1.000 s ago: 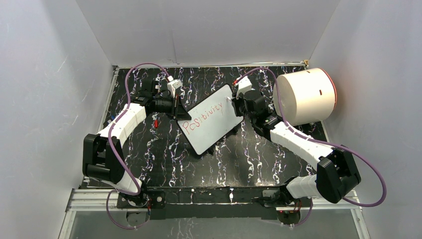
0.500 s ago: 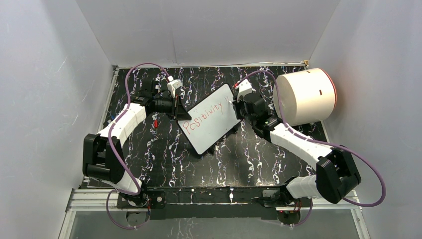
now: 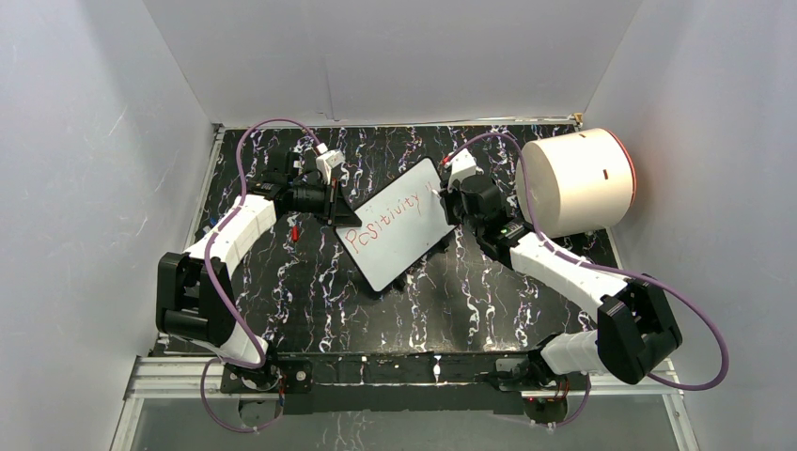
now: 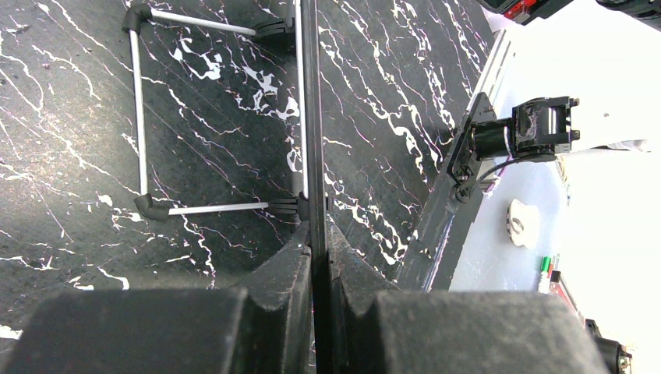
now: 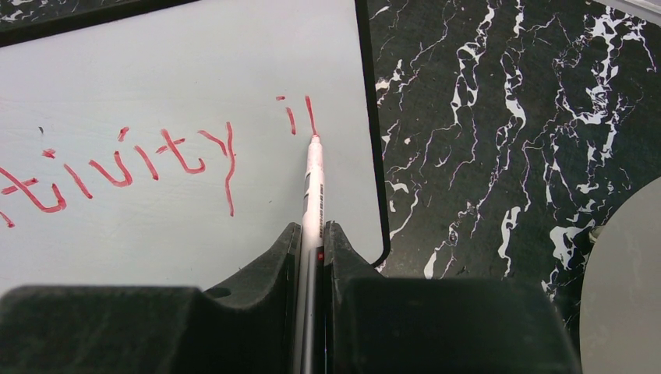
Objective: Write a sentence on the whiteboard
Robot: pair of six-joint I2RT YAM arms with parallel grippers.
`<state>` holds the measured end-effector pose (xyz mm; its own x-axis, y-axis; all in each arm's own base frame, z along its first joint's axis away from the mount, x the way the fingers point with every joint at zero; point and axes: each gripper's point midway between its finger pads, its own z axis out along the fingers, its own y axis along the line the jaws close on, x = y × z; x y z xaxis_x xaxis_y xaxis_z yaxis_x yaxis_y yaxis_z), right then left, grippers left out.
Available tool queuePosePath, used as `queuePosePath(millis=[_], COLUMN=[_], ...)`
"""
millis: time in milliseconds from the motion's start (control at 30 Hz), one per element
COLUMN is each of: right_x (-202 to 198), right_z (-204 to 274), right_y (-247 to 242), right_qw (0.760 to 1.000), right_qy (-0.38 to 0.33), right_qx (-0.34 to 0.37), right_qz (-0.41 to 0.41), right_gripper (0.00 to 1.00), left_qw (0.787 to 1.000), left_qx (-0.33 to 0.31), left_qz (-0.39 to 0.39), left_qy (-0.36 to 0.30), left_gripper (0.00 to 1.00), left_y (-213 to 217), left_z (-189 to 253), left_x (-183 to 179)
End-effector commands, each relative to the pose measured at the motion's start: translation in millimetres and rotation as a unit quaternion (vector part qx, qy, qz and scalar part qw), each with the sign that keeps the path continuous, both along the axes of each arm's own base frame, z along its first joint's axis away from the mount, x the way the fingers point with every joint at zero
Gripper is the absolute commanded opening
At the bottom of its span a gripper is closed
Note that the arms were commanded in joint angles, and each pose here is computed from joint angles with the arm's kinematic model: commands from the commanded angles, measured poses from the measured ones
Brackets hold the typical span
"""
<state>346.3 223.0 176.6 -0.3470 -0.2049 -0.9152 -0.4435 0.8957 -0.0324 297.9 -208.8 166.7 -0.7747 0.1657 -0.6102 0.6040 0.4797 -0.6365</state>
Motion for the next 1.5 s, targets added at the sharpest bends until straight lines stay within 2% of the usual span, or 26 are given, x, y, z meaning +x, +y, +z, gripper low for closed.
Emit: queuePosePath(millis=[0, 800, 1467], right_x=[13.8, 31.3, 14.5], right_z=[42.8, 52.2, 8.6], right_y=[9.6, 7.4, -7.9], right_qw=[0.998, 0.997, 1.000], right_qy=[-0.054, -0.067, -0.003], right_qx=[0.036, 0.036, 0.013], right_qz=[0.004, -0.011, -0.024], right_gripper=[0.00, 0.00, 0.00], left_qw=[0.998, 0.998, 0.998], left_qx=[0.037, 0.035, 0.044], left_qz=[0.004, -0.001, 0.005], left_qy=[0.047, 0.044, 0.043], left_gripper=[0.00, 0.00, 0.00], left_y=[5.8, 4.4, 6.5], left_z=[-26.0, -24.7, -27.3], left_x=[-11.7, -13.8, -11.2])
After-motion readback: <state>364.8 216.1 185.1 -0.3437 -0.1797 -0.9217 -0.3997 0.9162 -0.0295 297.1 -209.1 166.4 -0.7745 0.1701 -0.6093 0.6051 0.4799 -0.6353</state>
